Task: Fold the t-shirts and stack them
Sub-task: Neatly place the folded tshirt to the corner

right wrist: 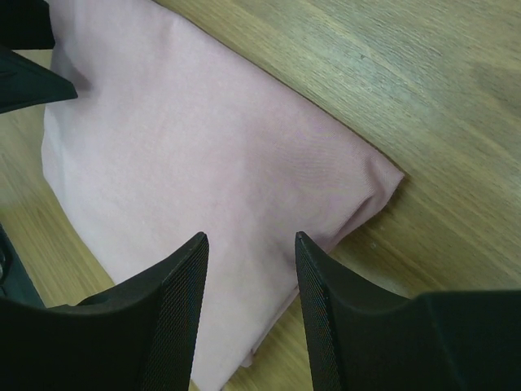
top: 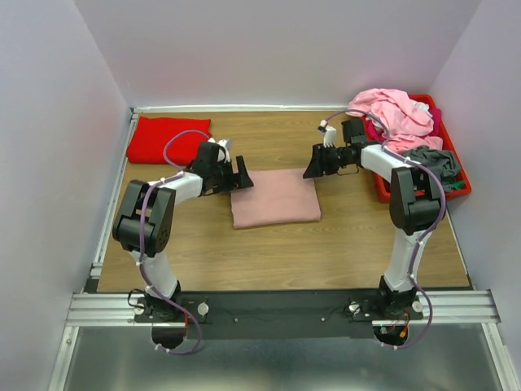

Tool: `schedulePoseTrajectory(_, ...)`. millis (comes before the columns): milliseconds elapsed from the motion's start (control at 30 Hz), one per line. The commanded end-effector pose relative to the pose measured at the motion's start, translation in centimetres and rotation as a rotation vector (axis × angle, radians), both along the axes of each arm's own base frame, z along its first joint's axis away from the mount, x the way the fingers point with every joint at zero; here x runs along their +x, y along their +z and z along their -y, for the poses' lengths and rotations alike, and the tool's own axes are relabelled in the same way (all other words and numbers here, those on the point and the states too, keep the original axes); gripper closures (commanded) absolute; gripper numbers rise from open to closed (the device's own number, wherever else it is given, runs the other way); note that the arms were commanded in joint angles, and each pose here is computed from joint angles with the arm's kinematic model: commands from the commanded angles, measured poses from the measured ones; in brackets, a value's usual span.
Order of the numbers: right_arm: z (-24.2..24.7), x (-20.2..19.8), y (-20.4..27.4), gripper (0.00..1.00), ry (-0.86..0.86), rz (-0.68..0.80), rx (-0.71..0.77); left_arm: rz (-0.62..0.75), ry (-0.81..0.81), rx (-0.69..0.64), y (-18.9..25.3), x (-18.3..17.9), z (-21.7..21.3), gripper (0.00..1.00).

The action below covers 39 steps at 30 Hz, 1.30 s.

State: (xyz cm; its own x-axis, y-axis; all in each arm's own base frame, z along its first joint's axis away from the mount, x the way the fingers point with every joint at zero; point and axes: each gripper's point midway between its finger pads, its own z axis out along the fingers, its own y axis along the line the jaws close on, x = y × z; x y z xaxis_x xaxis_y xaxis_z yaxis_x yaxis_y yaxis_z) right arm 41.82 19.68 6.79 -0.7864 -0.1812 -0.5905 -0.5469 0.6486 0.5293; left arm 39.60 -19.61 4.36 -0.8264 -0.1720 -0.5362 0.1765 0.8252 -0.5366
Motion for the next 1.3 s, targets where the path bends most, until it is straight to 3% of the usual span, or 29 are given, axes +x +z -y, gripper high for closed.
schedulePoseTrajectory(0, 0.0, -0.6, 1.1, 0.46, 0.026, 0.012, 0.033, -0.235, 0.126, 0.267, -4.4, -4.7, -5.5, 0.04)
schedulePoseTrajectory(233, 0.2, -0.5, 1.6, 0.45, 0.024, 0.022, 0.042, -0.339, 0.063, 0.249, -5.9, -7.7, -5.0, 0.04)
schedulePoseTrajectory(600, 1.0, -0.2, 2.3, 0.45, 0.008, 0.029, 0.057, -0.474, -0.211, 0.104, -8.5, -12.3, 1.6, 0.11)
schedulePoseTrajectory(800, 1.1, -0.3, 2.2, 0.45, 0.008, 0.020, 0.068, -0.525, -0.229, 0.133, -9.7, -13.8, 1.5, 0.17)
schedulePoseTrajectory(900, 1.0, -0.3, 2.3, 0.45, 0.010, 0.018, 0.073, -0.545, -0.234, 0.147, -10.1, -14.5, 1.2, 0.33)
schedulePoseTrajectory(933, 1.1, -0.3, 2.2, 0.45, 0.008, 0.017, 0.072, -0.547, -0.235, 0.143, -10.1, -14.5, 1.3, 0.48)
schedulePoseTrajectory(1000, 1.0, -0.4, 2.3, 0.45, 0.010, 0.015, 0.077, -0.548, -0.240, 0.137, -10.0, -14.5, 1.4, 0.65)
schedulePoseTrajectory(1033, 1.1, -0.3, 2.3, 0.45, 0.009, 0.015, 0.079, -0.550, -0.239, 0.137, -10.0, -14.5, 1.4, 0.87)
schedulePoseTrajectory(1167, 1.5, -0.2, 2.7, 0.45, 0.001, 0.019, 0.087, -0.514, -0.281, 0.100, -9.1, -13.9, 2.1, 1.00)
schedulePoseTrajectory(1233, 1.8, -0.2, 2.8, 0.45, -0.005, 0.021, 0.090, -0.482, -0.286, 0.123, -8.3, -13.2, 2.0, 1.00)
schedulePoseTrajectory(1267, 2.0, -0.1, 2.9, 0.45, -0.009, 0.021, 0.092, -0.413, -0.258, 0.199, -7.0, -11.4, 1.2, 1.00)
